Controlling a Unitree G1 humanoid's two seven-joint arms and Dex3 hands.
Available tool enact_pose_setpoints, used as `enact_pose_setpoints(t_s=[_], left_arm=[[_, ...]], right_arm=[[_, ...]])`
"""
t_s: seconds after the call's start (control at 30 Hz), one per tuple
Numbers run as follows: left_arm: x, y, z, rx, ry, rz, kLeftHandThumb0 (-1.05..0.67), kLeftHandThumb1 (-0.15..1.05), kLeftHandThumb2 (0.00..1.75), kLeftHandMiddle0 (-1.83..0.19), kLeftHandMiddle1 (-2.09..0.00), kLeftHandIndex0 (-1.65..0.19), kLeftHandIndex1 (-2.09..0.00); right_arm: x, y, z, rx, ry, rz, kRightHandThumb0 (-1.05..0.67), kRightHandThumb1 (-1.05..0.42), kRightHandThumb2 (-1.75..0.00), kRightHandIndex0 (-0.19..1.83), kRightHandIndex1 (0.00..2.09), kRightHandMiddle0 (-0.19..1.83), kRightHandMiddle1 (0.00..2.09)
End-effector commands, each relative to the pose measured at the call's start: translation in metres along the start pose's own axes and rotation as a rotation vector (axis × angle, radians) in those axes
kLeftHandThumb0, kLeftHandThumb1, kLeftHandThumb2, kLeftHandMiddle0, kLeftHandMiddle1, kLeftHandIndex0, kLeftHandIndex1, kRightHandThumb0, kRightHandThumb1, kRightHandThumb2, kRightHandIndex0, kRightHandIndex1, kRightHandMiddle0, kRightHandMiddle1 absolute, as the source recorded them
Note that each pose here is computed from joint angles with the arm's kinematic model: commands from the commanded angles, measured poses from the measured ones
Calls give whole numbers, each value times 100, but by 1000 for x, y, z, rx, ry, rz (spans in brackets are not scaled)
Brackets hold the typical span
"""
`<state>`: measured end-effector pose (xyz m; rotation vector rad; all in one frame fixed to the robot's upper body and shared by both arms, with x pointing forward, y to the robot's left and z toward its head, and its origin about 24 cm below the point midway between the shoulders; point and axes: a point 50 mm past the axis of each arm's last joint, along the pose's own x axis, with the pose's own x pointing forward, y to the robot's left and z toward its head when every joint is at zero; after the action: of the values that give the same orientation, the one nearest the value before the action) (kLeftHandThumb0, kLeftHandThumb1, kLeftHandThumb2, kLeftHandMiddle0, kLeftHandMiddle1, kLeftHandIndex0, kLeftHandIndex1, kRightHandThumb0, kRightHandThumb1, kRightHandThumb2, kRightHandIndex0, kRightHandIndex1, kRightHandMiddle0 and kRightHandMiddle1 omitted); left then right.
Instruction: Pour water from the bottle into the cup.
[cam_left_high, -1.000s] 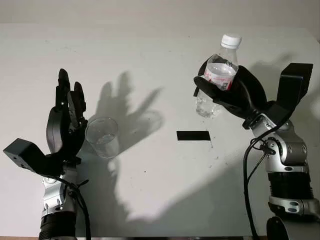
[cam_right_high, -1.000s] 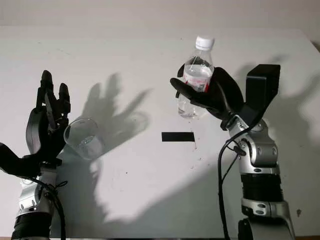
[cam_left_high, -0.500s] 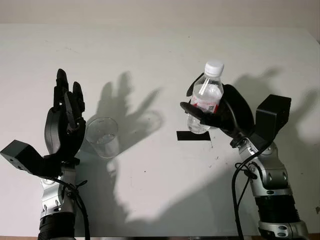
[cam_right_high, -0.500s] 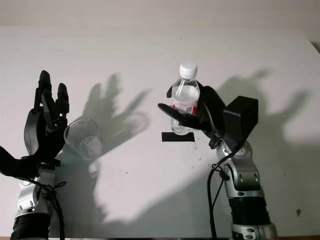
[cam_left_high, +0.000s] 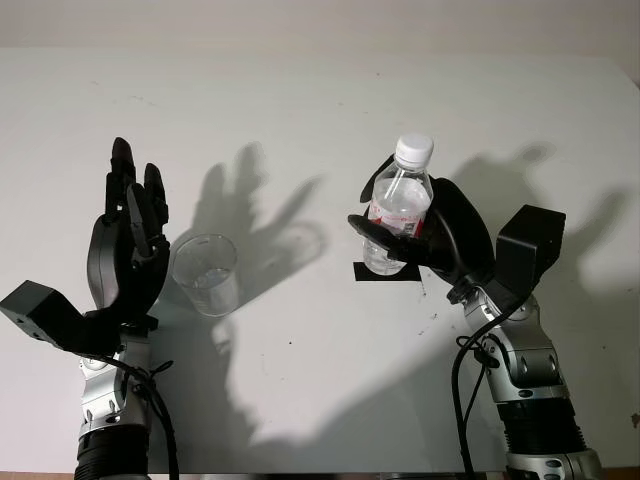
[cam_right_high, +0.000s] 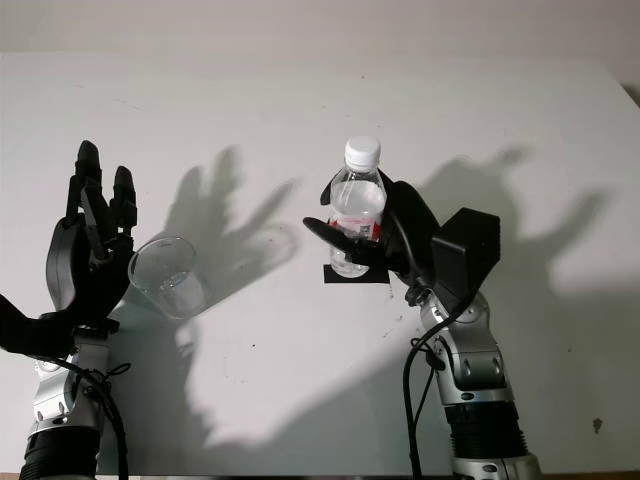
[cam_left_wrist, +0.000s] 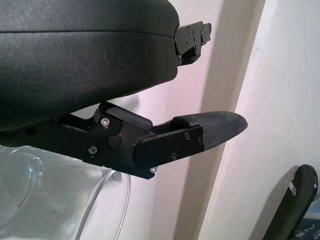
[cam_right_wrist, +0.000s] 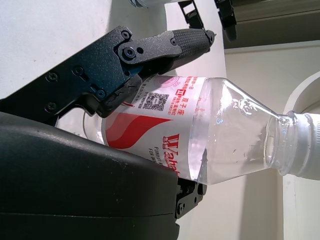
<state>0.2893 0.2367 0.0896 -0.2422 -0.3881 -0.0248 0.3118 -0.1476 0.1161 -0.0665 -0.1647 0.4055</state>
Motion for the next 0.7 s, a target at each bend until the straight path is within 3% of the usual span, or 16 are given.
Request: enact_pose_setpoints(t_s=[0.0,0.6,0.67], left_arm=[[-8,4,-7,-3,35,14,-72,105,65,19,0,19,0],[-9,6,-5,-2,31,6,-71,105,65,19,0,19,0],[-9,6,-5,-3,33,6,-71,105,65,19,0,19,0]], right_arm=[[-3,-3,-3,-5,18,-18,-42,-105,-51,111,209,77,209],[-5,-10,-20,12,88,-66,-43,-105,-47,105,209,72,209],[-6,-10,-22,7,92,-52,-45,-105,-43,100,209,64,209]])
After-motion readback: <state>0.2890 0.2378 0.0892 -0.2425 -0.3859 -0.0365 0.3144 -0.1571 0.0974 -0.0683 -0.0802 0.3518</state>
